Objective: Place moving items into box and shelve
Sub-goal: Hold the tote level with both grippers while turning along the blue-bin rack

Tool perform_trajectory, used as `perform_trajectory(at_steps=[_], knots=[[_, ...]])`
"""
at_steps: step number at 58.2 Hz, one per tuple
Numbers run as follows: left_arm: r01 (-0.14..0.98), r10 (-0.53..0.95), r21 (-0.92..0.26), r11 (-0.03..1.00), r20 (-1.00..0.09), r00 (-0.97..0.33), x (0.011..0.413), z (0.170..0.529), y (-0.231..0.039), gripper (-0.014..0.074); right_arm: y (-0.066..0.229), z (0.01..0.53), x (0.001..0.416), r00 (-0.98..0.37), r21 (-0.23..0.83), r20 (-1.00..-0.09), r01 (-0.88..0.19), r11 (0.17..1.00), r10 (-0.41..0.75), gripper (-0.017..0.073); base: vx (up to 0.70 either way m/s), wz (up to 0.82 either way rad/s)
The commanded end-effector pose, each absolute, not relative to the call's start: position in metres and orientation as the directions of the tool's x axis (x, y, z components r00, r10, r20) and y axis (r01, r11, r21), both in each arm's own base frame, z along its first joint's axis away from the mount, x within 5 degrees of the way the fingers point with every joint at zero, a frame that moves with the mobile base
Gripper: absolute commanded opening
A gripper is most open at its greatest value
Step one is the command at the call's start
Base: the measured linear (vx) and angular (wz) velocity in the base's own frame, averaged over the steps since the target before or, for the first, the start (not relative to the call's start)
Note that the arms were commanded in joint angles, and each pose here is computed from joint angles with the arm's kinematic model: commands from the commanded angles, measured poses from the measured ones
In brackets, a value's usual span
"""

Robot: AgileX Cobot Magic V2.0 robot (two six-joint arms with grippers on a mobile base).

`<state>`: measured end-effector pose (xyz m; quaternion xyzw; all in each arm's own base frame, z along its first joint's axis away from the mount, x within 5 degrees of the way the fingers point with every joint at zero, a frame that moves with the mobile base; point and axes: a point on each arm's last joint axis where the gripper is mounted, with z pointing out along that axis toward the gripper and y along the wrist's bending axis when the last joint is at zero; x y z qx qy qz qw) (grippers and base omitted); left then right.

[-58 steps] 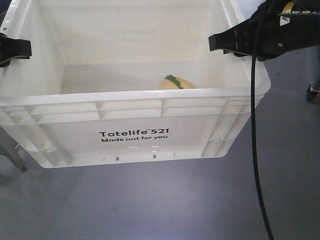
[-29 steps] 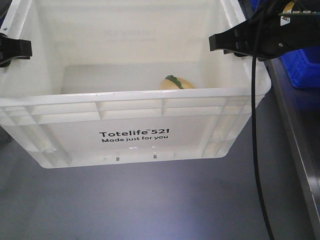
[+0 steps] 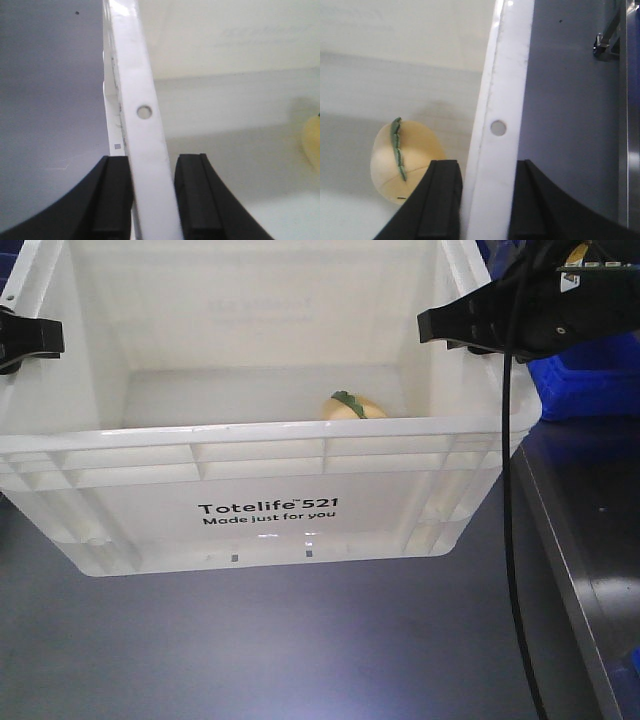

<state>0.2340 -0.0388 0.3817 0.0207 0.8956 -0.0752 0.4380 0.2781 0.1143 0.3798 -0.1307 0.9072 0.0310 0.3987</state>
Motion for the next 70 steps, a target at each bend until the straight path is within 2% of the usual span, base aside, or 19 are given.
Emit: perform_trajectory(at_steps=[1, 70], knots=[[0.138, -0.017, -0.079, 0.987, -0.914, -0.405, 0.2310, 0.4170, -0.0378, 0.0056, 0.1084, 0.4178, 0.2749, -0.462, -0.094, -0.861, -0.272, 0.958, -0.215, 0.0110, 0.21, -0.07], [0.138, -0.017, -0.079, 0.987, -0.914, -0.405, 0.2310, 0.4170, -0.0378, 0.0056, 0.1085, 0.4171, 0.2752, -0.466, -0.094, -0.858, -0.272, 0.958, -0.216, 0.0110, 0.32, 0.00]])
